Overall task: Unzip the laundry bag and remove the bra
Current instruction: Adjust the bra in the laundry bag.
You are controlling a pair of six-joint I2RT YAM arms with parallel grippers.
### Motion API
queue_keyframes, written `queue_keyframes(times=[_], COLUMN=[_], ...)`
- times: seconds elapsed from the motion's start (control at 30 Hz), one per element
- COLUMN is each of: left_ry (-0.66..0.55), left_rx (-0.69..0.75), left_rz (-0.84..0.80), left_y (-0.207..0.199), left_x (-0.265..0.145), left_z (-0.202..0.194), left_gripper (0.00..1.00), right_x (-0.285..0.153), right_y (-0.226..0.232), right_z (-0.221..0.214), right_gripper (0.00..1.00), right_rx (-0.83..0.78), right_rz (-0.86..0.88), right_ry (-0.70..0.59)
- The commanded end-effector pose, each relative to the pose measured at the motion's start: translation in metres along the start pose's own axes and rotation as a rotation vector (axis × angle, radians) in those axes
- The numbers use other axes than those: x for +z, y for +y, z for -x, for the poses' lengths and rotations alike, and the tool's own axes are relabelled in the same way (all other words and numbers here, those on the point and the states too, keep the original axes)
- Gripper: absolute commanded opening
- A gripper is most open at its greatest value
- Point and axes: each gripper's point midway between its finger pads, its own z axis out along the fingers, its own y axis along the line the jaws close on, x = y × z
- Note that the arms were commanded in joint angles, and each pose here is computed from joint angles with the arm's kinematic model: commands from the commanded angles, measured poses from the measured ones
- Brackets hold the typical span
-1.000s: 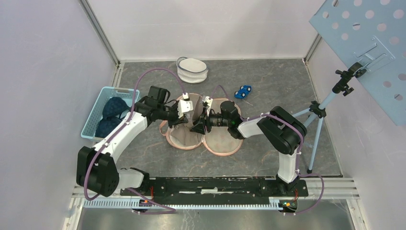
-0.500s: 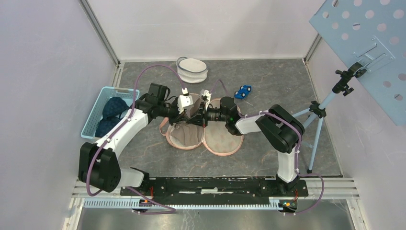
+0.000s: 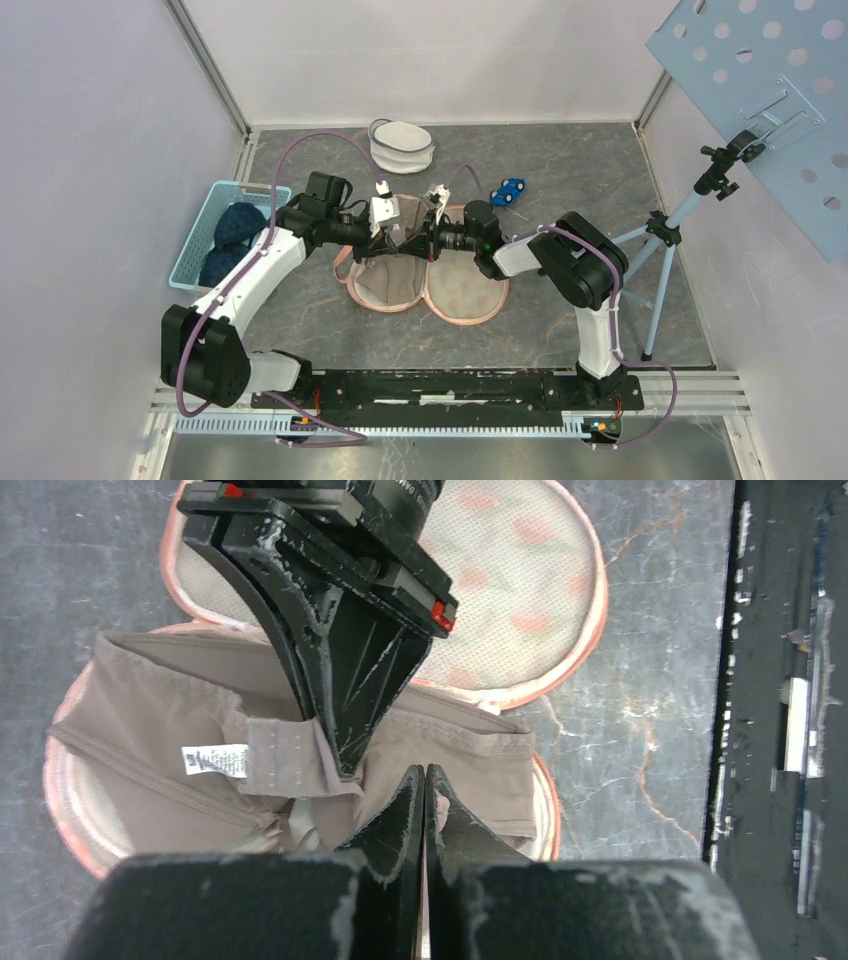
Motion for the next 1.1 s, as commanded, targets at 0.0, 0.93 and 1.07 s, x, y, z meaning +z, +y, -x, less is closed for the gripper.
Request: queue_keyframes(times=[0.0, 0.93, 1.07], left_ry=[0.001, 0.090, 0.088], left_rx=[0.068, 0.178, 0.175], left_rz=[0.078, 0.010, -0.006], left_y=[0.012, 0.017, 0.016], left_x=[-0.006, 0.008, 0.007], left_z=[0.003, -0.028, -0.026], left_gripper=[0.14, 0.24, 0.23], right_x=[-0.002, -0.007, -0.010], right_y=[0.023, 0.067, 0.064], right_z=[0.022, 0.025, 0.019], right_gripper=[0.00, 0.17, 0.25], right_rx=[-0.021, -0.083, -0.101], right_rz=[0.081, 0.211, 0.195], right_ry=[-0.074, -0.072, -0.060])
